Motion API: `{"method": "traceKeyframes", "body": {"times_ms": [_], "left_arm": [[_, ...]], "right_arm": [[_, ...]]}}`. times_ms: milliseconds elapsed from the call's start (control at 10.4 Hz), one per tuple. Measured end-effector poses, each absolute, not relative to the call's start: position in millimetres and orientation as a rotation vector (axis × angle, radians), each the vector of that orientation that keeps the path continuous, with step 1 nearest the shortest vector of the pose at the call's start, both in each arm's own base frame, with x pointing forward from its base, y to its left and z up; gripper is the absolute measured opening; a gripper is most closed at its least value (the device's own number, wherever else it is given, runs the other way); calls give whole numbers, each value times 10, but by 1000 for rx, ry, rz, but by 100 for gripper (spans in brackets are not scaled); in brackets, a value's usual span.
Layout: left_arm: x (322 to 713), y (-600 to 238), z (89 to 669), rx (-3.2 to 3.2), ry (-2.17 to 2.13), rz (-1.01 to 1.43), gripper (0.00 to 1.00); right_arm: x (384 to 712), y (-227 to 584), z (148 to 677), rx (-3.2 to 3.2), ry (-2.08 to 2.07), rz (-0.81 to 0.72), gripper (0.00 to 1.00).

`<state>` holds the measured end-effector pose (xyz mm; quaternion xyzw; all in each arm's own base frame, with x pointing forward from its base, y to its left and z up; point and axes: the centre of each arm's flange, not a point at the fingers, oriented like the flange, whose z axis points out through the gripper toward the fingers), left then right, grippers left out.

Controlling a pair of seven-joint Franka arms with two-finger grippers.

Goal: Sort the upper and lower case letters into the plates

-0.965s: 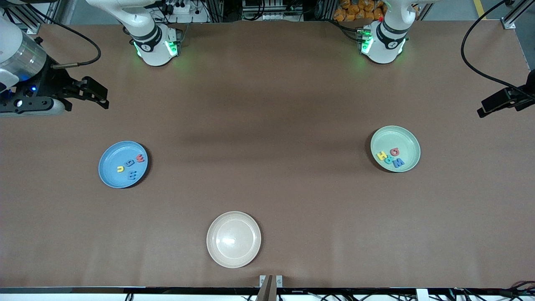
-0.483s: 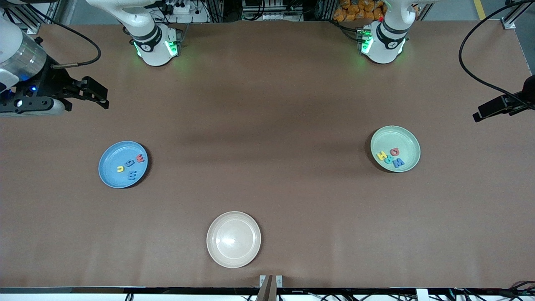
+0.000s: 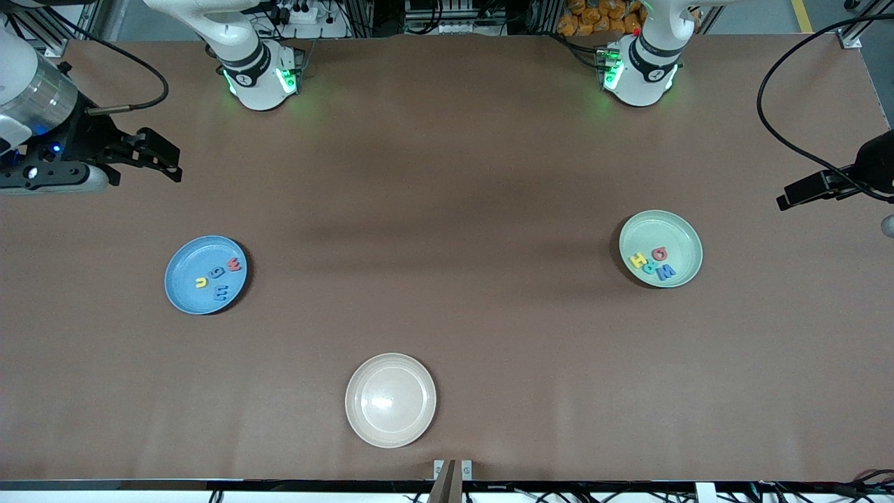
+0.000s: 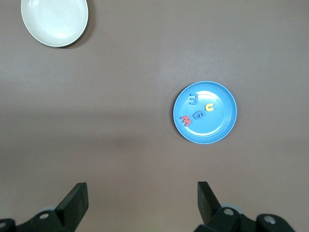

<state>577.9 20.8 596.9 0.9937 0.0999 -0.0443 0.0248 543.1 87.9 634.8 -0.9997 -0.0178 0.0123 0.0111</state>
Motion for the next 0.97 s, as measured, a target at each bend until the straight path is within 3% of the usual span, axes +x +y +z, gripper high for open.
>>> {"method": "traceKeyframes", "body": {"times_ms": [965], "left_arm": [[5698,79,6195,3077,236,-74,100]], "right_arm": [[5431,879,6347,-3119,-56,38,100]]}}
